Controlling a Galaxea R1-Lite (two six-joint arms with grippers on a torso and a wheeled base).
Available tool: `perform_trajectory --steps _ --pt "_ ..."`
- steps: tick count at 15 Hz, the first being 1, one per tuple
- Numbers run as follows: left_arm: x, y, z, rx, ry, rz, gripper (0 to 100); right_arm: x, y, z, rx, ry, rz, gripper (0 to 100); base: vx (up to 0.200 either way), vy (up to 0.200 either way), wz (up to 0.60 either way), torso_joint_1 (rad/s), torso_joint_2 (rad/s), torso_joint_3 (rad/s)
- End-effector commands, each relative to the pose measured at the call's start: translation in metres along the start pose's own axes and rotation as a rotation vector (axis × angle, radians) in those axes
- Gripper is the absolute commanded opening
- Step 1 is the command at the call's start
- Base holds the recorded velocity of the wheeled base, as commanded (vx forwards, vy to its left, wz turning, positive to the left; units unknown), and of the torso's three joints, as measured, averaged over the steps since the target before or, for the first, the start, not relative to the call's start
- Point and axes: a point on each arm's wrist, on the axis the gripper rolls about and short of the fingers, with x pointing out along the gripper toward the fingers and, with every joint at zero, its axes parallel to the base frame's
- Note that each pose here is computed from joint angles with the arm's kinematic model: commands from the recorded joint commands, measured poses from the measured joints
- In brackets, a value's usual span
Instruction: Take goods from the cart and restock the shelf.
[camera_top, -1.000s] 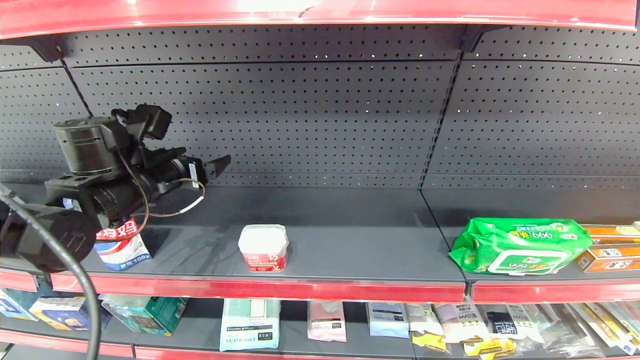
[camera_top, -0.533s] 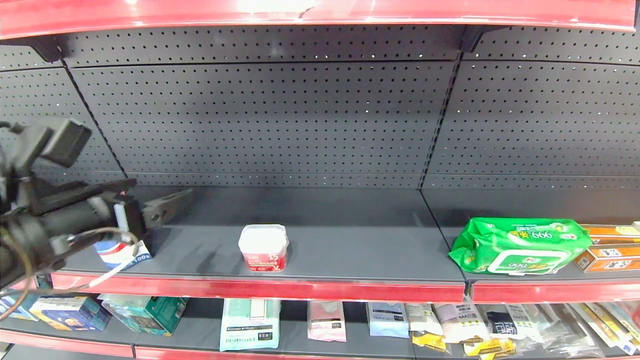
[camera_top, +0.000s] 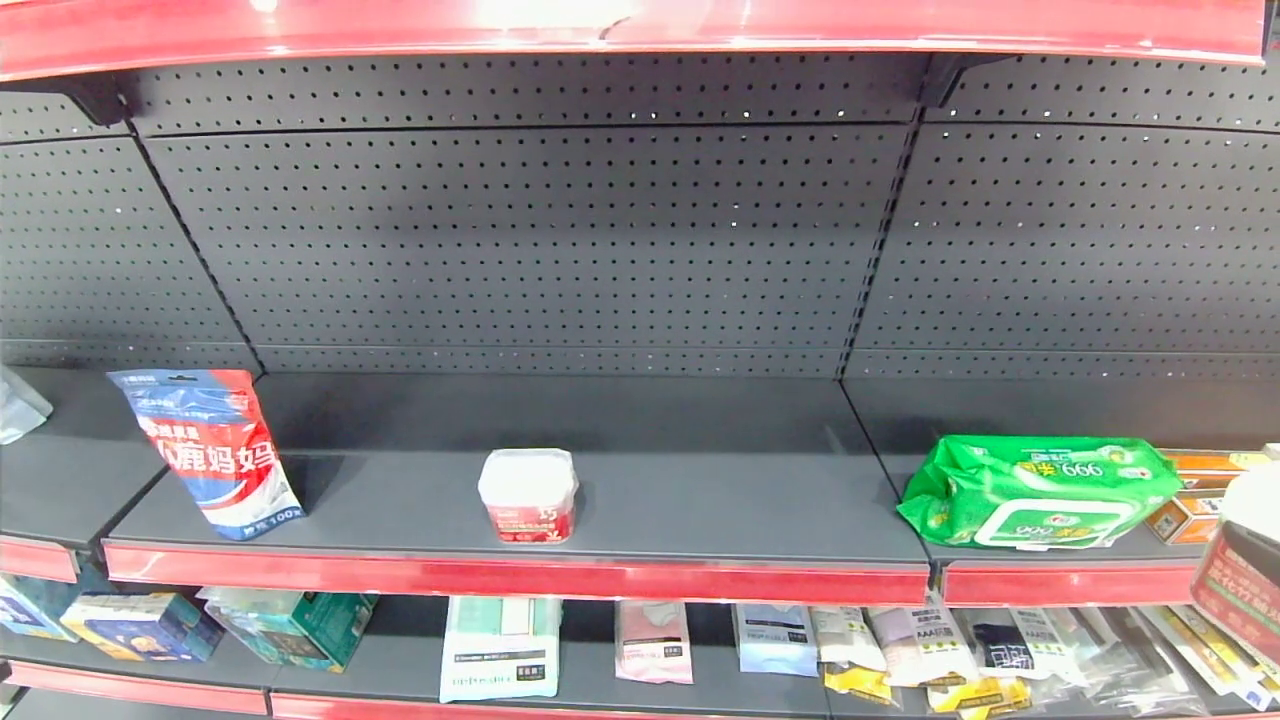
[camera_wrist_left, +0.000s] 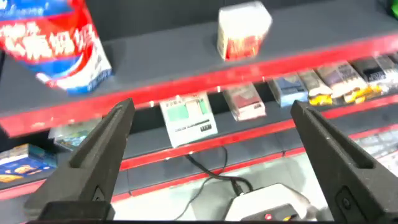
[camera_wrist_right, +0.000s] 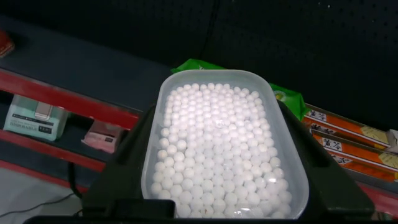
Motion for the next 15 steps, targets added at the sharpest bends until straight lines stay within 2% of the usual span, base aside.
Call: perform_trajectory --steps 1,2,4,10,15 --pt "-0.020 -0.002 -0.041 0.021 -0.117 0.008 100 0.003 0.000 0.000 0.001 0.013 0.012 0 0.000 0.000 0.00 0.000 0.00 0.000" --pt "-0.022 -0.002 -0.049 0.020 -0.143 0.017 100 0.003 0.000 0.000 0.001 0.012 0.012 0 0.000 0.000 0.00 0.000 0.00 0.000" --pt "-0.024 -0.002 -0.054 0.020 -0.163 0.030 100 0.003 0.000 0.000 0.000 0.007 0.009 0 0.000 0.000 0.00 0.000 0.00 0.000" --pt "-0.021 -0.001 -0.063 0.017 -0.154 0.060 100 0.002 0.000 0.001 0.000 0.006 0.007 0 0.000 0.000 0.00 0.000 0.00 0.000" --pt "-0.019 -0.001 -0.066 0.017 -0.142 0.060 100 0.003 0.000 0.001 0.000 0.008 0.007 0 0.000 0.000 0.60 0.005 0.00 0.004"
